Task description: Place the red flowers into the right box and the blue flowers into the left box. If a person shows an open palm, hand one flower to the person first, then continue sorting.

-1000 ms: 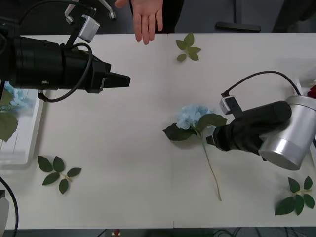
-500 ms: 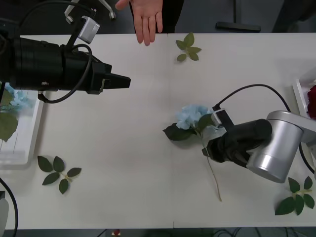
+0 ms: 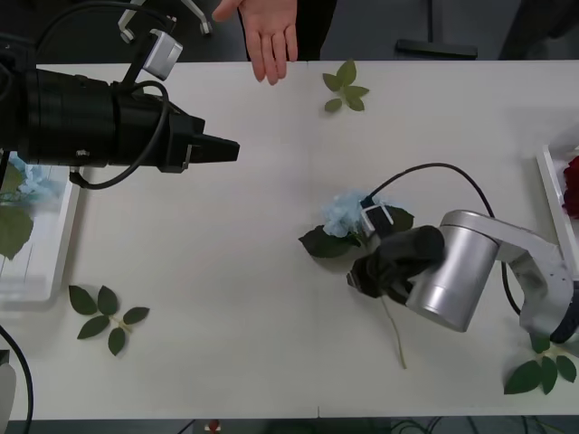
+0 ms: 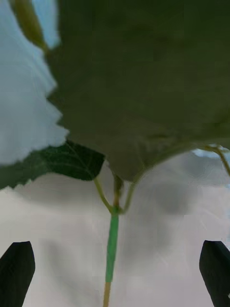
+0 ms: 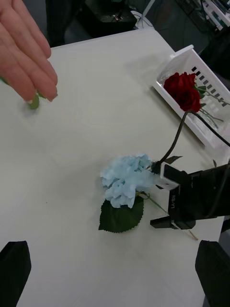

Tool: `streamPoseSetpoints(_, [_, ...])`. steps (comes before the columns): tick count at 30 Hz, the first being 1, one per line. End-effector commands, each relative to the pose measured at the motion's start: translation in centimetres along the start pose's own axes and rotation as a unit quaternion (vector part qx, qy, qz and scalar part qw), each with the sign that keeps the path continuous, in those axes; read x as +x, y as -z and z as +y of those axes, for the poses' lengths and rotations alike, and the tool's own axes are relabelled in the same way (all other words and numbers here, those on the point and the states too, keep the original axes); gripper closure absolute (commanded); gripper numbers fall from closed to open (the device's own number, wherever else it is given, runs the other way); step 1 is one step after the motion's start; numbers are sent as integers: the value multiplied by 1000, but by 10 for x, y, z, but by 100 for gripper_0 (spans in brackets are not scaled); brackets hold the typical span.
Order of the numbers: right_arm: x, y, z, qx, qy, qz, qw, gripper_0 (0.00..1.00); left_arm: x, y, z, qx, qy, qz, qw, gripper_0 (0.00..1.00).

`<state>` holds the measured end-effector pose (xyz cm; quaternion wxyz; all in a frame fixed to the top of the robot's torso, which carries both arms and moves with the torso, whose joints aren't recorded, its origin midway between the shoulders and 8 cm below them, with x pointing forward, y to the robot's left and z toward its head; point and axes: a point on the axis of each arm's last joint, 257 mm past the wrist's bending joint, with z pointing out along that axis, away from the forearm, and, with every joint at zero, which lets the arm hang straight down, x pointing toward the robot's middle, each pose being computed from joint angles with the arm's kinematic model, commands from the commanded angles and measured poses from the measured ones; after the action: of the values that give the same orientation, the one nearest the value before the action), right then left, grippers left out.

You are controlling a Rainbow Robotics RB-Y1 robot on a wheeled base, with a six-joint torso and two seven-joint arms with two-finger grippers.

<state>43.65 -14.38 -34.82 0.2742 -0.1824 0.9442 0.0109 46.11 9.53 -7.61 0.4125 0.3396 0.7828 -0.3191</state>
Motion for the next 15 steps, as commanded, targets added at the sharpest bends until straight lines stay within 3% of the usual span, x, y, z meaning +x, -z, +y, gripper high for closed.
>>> streamPoseSetpoints(1, [-23, 1, 5, -2, -31, -23, 999, 0, 0, 7, -4, 0, -13, -6, 1000, 0])
streamPoseSetpoints(4, [-25, -1, 6, -2, -32, -24, 999, 0, 0, 7, -4, 0, -13, -6, 1000, 0])
streamPoseSetpoints(9, [-22, -2, 4, 1, -29, -21, 999, 22, 0, 7, -4, 0, -13, -6, 1000, 0])
streamPoseSetpoints(12, [-19, -3, 1, 7, -24, -21, 999, 25, 0, 7, -4, 0, -12, -5, 1000, 0])
streamPoseSetpoints(14, [-18, -3, 0, 6, -22, -22, 999, 34, 0, 7, -3, 0, -12, -6, 1000, 0])
streamPoseSetpoints(15, [-18, -3, -1, 8, -22, -21, 999, 43, 1, 7, -3, 0, -10, -5, 1000, 0])
